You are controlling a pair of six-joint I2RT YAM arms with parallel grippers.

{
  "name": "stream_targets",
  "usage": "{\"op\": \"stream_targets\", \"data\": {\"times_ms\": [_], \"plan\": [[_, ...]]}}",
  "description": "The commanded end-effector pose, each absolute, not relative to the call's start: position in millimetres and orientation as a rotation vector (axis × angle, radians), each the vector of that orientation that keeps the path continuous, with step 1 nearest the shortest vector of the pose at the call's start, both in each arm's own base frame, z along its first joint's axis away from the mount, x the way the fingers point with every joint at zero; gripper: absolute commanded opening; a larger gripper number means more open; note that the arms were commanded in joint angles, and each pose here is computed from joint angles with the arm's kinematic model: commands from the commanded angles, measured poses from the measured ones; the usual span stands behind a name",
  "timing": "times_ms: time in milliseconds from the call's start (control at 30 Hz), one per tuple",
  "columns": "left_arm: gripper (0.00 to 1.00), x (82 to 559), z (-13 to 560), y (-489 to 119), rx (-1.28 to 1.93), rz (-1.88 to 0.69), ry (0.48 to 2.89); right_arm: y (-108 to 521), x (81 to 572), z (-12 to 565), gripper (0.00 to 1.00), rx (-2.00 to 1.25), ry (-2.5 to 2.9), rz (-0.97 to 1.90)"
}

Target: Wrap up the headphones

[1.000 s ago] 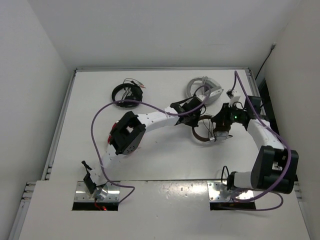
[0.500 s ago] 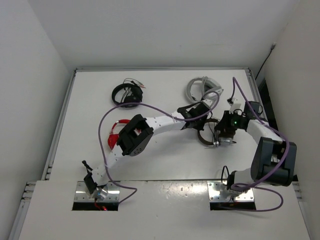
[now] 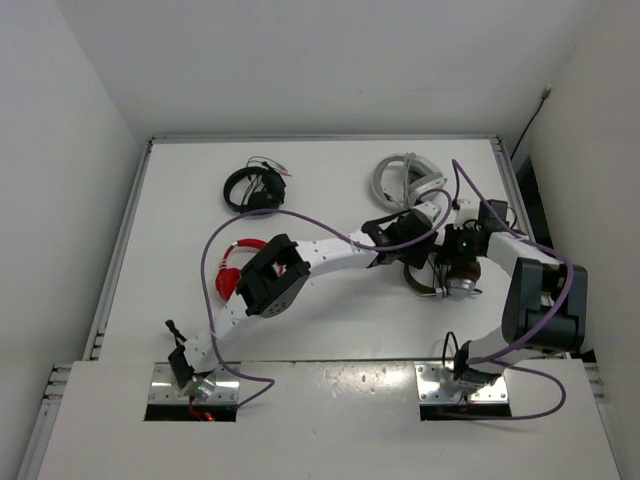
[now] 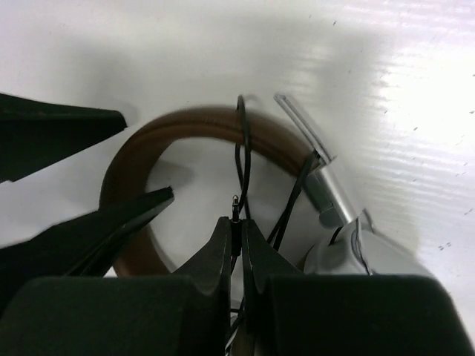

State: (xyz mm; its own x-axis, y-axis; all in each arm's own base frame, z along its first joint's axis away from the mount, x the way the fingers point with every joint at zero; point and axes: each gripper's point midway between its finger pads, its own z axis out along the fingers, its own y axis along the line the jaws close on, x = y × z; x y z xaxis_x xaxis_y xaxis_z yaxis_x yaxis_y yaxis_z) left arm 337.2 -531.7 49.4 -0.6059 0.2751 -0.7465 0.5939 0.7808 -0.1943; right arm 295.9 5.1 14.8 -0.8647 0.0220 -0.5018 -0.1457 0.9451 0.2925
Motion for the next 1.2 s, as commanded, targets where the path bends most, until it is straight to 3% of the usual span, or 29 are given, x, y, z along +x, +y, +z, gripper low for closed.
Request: {"op": "stream_targets", "data": {"times_ms": [0,200,600,900,1167], "plan": [[0.64,349.2,69.7,-538.8,0.576,-0.58,2.17,-6.3,318.6,24.4,0.0,-0.088,2.552,0.349],[0.76,372.8,93.0,-507.2,0.471,-0.577,2.174,-7.1,325.7,24.5,0.0,-0.143,2.558,0.311],[0.76,418.1,148.5,-407.9,0.25,-0.578,2.157,-0.2,323.8,21.0,0.0,-0.333,2.593,0.24],[0.8,392.9,146.9,-429.3,0.422,-0.693,2.151,21.7,330.5,16.1,0.0,-0.423,2.605,0.235],[0.82,405.0,158.7,-411.0,0.287,-0.731,2.124,22.0,340.0,12.9,0.03,-0.439,2.617,0.197]]}}
